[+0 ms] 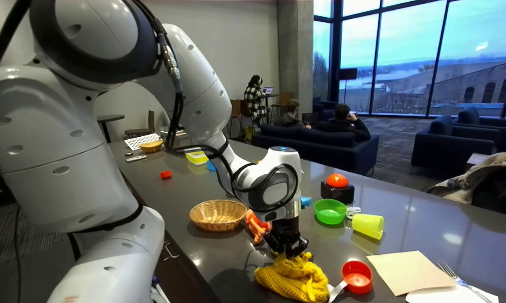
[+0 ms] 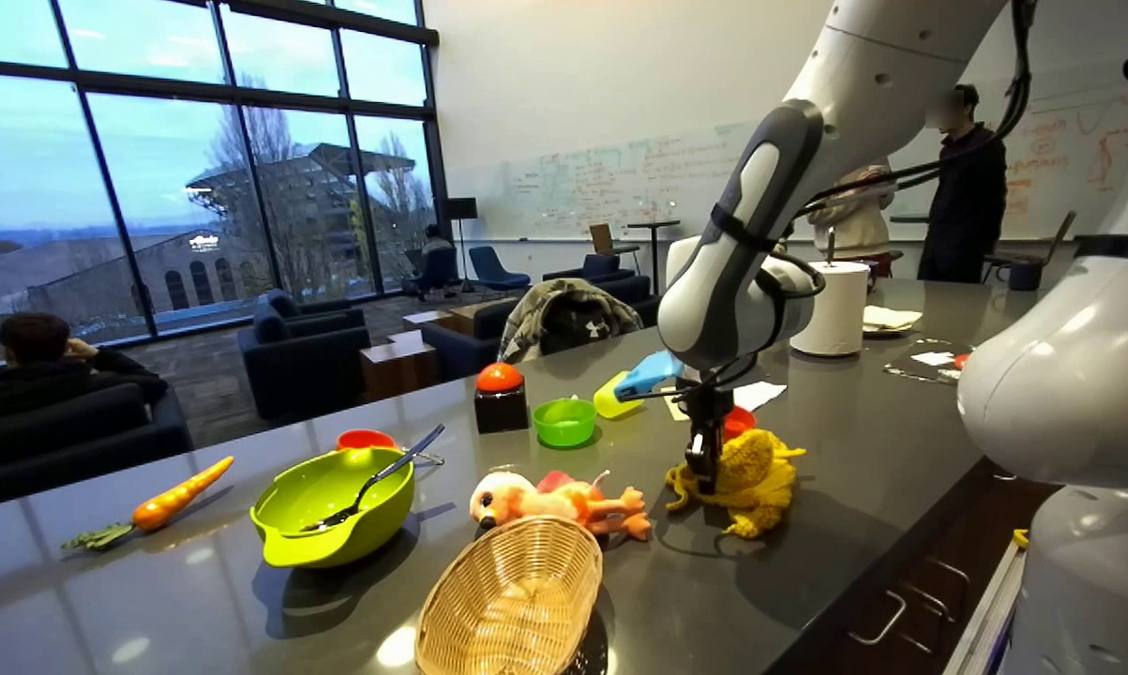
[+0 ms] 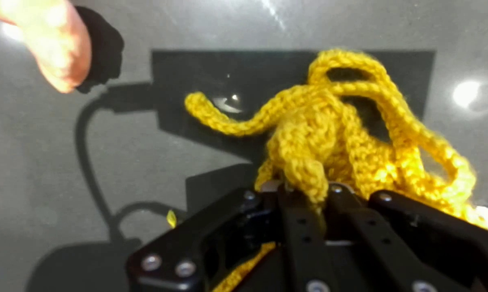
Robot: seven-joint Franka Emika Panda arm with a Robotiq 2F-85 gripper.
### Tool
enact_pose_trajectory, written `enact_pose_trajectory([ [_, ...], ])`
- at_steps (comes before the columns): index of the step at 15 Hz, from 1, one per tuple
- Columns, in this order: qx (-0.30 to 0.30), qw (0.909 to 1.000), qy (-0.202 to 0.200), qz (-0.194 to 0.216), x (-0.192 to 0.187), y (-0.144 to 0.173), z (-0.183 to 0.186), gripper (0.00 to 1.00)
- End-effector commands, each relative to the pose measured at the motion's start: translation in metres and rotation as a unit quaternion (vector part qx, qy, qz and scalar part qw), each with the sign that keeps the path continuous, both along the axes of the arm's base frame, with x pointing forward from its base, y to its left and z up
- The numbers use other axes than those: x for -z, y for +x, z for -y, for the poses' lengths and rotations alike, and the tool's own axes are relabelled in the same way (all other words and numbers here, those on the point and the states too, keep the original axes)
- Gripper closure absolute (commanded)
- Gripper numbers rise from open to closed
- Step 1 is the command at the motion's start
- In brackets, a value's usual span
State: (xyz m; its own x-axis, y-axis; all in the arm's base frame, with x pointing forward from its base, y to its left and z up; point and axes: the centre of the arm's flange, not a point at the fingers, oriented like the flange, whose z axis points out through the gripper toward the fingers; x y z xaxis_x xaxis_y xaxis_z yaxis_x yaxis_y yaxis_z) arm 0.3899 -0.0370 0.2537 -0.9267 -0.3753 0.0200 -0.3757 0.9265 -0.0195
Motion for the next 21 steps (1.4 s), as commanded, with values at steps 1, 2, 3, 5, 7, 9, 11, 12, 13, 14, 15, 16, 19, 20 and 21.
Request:
enact_pose_trajectory([
  [1, 0.007, 0.9999, -0.006, -0.009, 0.025, 0.03, 0.021, 0.98],
  [2, 0.008, 0.9999, -0.011, -0.01, 0.025, 0.033, 0.028, 0.98],
  [3, 0.009, 0.9998, -0.016, -0.008, 0.023, 0.037, 0.035, 0.98],
  [5, 0.015, 0.9996, -0.022, -0.006, 0.021, 0.041, 0.053, 0.98],
  [7, 0.029, 0.9993, -0.024, 0.0, 0.019, 0.046, 0.073, 0.98],
  [9, 0.038, 0.9989, -0.027, 0.0, 0.018, 0.051, 0.091, 0.98],
  [11, 0.049, 0.9986, -0.02, 0.004, 0.018, 0.057, 0.109, 0.98],
  [12, 0.053, 0.9985, -0.015, 0.005, 0.018, 0.06, 0.118, 0.98],
  [13, 0.056, 0.9983, -0.013, 0.01, 0.018, 0.063, 0.125, 0.98],
  [14, 0.061, 0.998, -0.013, 0.01, 0.02, 0.067, 0.136, 0.98],
  [15, 0.064, 0.9978, -0.014, 0.01, 0.021, 0.069, 0.146, 0.98],
  [16, 0.07, 0.9974, -0.014, 0.009, 0.023, 0.072, 0.158, 0.98],
  [19, 0.083, 0.9962, -0.026, 0.01, 0.019, 0.084, 0.193, 0.98],
  [20, 0.086, 0.9957, -0.031, 0.012, 0.014, 0.088, 0.201, 0.98],
  [21, 0.088, 0.9954, -0.038, 0.013, 0.007, 0.091, 0.209, 0.98],
])
